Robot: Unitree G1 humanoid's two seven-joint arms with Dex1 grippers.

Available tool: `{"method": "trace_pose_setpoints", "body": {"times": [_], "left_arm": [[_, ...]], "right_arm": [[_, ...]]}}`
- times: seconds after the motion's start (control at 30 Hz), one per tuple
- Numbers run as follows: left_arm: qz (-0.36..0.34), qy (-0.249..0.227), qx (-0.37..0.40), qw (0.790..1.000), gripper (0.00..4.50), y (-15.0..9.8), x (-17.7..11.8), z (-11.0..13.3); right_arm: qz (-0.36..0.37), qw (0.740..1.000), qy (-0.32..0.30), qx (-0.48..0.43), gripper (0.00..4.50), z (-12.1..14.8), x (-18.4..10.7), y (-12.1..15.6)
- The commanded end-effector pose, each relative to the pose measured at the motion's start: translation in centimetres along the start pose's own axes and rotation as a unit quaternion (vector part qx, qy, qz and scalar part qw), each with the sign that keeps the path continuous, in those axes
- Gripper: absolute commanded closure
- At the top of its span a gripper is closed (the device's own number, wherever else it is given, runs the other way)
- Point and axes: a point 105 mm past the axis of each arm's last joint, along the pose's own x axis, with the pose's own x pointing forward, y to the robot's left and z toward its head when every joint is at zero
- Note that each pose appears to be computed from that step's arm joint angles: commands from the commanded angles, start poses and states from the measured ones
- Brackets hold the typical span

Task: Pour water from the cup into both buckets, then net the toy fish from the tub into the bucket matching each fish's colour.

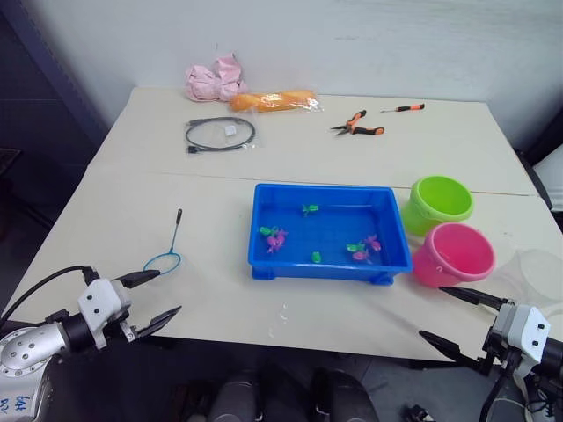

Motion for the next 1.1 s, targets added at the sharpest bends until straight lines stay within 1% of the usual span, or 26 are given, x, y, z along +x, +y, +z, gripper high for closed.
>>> {"method": "trace_pose_setpoints", "body": {"times": [0.03, 0.1, 0.13, 0.17, 0.23, 0.3, 0.33, 0.4, 0.47, 0.5, 0.57, 0.6, 0.7, 0.77, 0.8, 0.87, 0.9, 0.97, 1.03, 1.1], "left_arm": [[-0.035, -0.018, -0.014, 0.999, 0.06, -0.4, 0.0, 1.4], [-0.101, -0.044, -0.070, 0.991, 0.06, -1.9, 0.3, 3.0], [-0.144, -0.063, -0.082, 0.984, 0.06, -3.0, 1.0, 4.2], [-0.168, -0.073, -0.085, 0.979, 0.06, -3.7, 1.3, 4.9], [-0.205, -0.107, -0.091, 0.969, 0.06, -5.2, 2.6, 7.0], [-0.238, -0.128, -0.089, 0.959, 0.06, -6.6, 3.5, 8.6], [-0.242, -0.139, -0.092, 0.956, 0.06, -6.9, 3.9, 9.4], [-0.257, -0.175, -0.095, 0.946, 0.06, -7.7, 5.4, 11.5], [-0.271, -0.197, -0.094, 0.937, 0.06, -8.2, 6.5, 12.8], [-0.276, -0.200, -0.093, 0.935, 0.06, -8.3, 6.7, 13.1], [-0.281, -0.213, -0.088, 0.932, 0.06, -8.1, 7.7, 14.0], [-0.283, -0.219, -0.085, 0.930, 0.06, -7.9, 8.0, 14.4], [-0.294, -0.231, -0.073, 0.925, 0.06, -7.8, 8.5, 15.5], [-0.297, -0.236, -0.070, 0.923, 0.06, -7.9, 8.7, 16.0], [-0.296, -0.237, -0.068, 0.923, 0.06, -7.9, 8.7, 16.1], [-0.290, -0.236, -0.066, 0.925, 0.06, -7.8, 8.6, 16.3], [-0.287, -0.235, -0.066, 0.926, 0.06, -7.7, 8.5, 16.3], [-0.283, -0.235, -0.066, 0.928, 0.06, -7.5, 8.3, 16.3], [-0.277, -0.237, -0.066, 0.929, 0.06, -7.3, 8.1, 16.4], [-0.273, -0.238, -0.067, 0.930, 0.06, -7.2, 8.1, 16.5]], "right_arm": [[-0.029, 0.999, -0.014, 0.009, 0.00, 0.3, -0.4, -0.3], [-0.065, 0.997, -0.020, 0.028, 0.00, 0.5, -0.9, -0.6], [-0.104, 0.993, -0.031, 0.041, 0.00, 1.0, -1.6, -1.0], [-0.130, 0.990, -0.039, 0.047, 0.00, 1.3, -2.1, -1.3], [-0.181, 0.981, -0.039, 0.062, 0.00, 1.5, -3.5, -1.6], [-0.206, 0.976, -0.020, 0.067, 0.00, 1.3, -4.6, -1.2], [-0.224, 0.972, -0.013, 0.068, 0.00, 1.2, -5.3, -1.2], [-0.315, 0.946, 0.012, 0.073, 0.00, 0.6, -8.2, -1.4], [-0.420, 0.902, 0.024, 0.096, 0.00, -0.4, -11.3, -1.7], [-0.447, 0.888, 0.034, 0.105, 0.00, -0.9, -12.1, -1.6], [-0.505, 0.846, 0.067, 0.156, 0.00, -3.3, -13.7, -1.3], [-0.522, 0.833, 0.077, 0.167, 0.00, -4.1, -14.1, -1.3], [-0.571, 0.791, 0.083, 0.203, 0.00, -6.0, -14.9, -2.1], [-0.588, 0.772, 0.081, 0.229, 0.00, -7.2, -15.0, -2.7], [-0.590, 0.769, 0.086, 0.231, 0.00, -7.5, -15.0, -2.9], [-0.582, 0.774, 0.095, 0.230, 0.00, -8.3, -14.7, -3.6], [-0.586, 0.768, 0.092, 0.242, 0.00, -8.9, -14.6, -4.0], [-0.585, 0.767, 0.089, 0.246, 0.00, -9.7, -14.3, -4.7], [-0.582, 0.767, 0.072, 0.259, 0.00, -10.1, -13.6, -5.3], [-0.586, 0.761, 0.060, 0.272, 0.00, -10.6, -13.3, -6.0]]}}
